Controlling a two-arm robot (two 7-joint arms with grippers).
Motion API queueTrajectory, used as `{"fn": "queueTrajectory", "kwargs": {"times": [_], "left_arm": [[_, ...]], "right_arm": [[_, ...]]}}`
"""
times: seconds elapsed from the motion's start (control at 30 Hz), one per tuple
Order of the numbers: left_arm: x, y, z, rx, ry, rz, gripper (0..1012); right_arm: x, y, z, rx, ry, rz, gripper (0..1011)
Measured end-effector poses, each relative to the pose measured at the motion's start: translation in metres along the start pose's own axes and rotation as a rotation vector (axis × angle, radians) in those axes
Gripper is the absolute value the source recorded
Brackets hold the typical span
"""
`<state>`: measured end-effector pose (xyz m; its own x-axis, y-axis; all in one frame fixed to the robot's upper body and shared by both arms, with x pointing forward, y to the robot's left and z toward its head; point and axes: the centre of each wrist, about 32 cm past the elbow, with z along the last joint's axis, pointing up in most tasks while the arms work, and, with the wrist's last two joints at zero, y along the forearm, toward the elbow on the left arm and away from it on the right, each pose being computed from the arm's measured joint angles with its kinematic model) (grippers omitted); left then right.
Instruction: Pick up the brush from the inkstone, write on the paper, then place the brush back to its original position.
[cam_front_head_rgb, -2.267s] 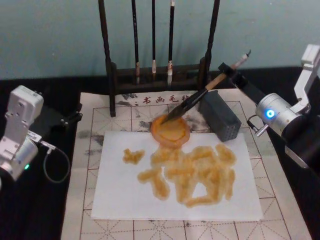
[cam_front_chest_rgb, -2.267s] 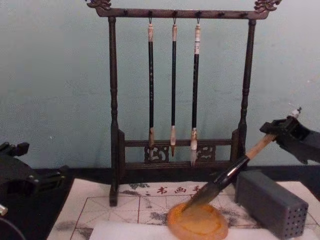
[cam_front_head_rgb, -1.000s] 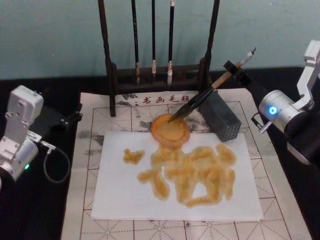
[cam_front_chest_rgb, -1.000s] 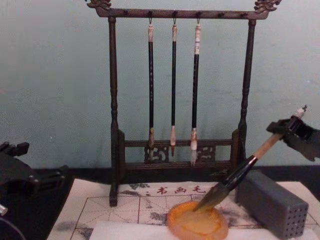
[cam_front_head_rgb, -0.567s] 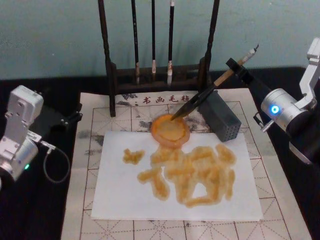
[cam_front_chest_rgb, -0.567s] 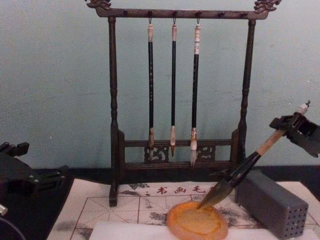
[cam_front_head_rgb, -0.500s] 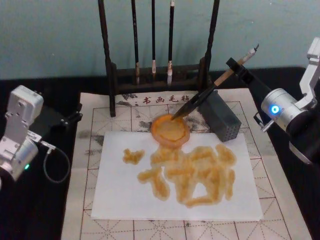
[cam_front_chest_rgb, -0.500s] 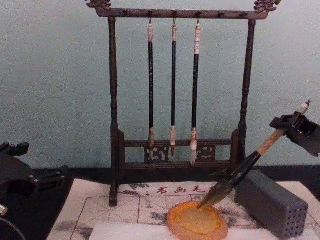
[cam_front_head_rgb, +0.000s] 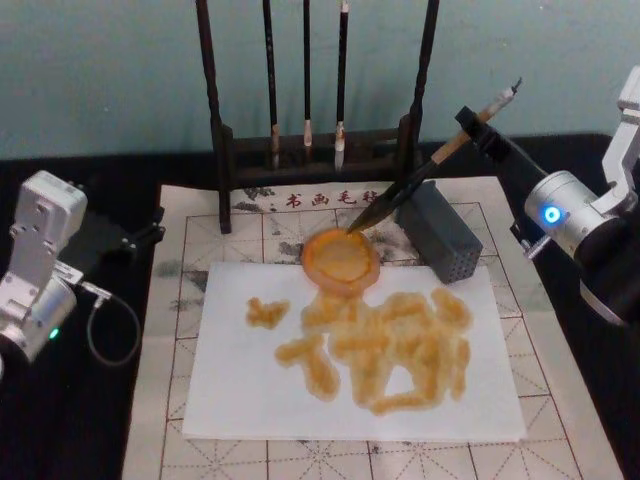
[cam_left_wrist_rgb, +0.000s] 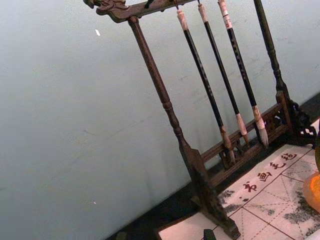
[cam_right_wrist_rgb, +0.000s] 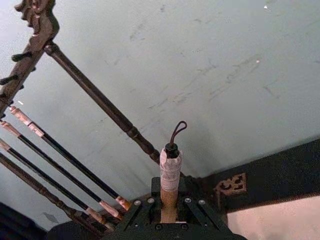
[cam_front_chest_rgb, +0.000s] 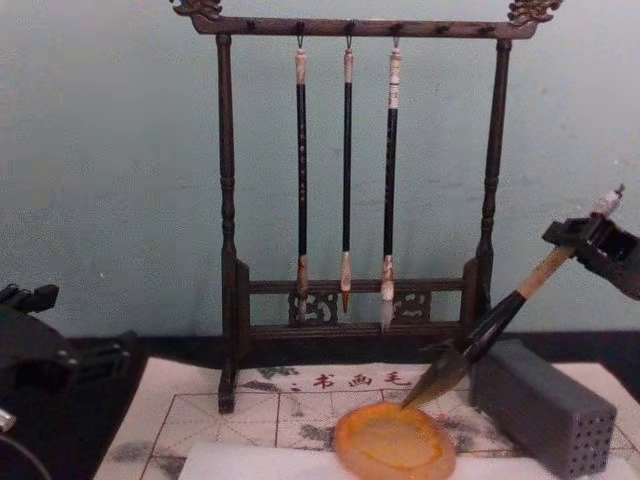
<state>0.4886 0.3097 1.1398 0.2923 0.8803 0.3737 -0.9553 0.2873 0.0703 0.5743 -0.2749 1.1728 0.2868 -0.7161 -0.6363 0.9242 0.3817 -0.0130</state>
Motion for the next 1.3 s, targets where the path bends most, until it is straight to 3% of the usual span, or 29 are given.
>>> {"fn": "queueTrajectory", "kwargs": {"times": [0.4,0.77,1.17,1.3], "left_arm": [[0.0000,0.0000,0.0000,0.000,0.000,0.000,1001],[0.0000,0.0000,0.0000,0.000,0.000,0.000,1001],[0.0000,0.0000,0.0000,0.000,0.000,0.000,1001],[0.0000,0.0000,0.0000,0.000,0.000,0.000,1001]], "right_arm": [[-0.006,-0.005,0.007,0.014,0.008,0.040,185],[-0.012,-0.026,0.019,0.003,0.038,0.113,185],[-0.015,-0.066,0.032,-0.025,-0.039,0.188,185],[-0.016,-0.083,0.037,-0.038,-0.092,0.213,185]]}}
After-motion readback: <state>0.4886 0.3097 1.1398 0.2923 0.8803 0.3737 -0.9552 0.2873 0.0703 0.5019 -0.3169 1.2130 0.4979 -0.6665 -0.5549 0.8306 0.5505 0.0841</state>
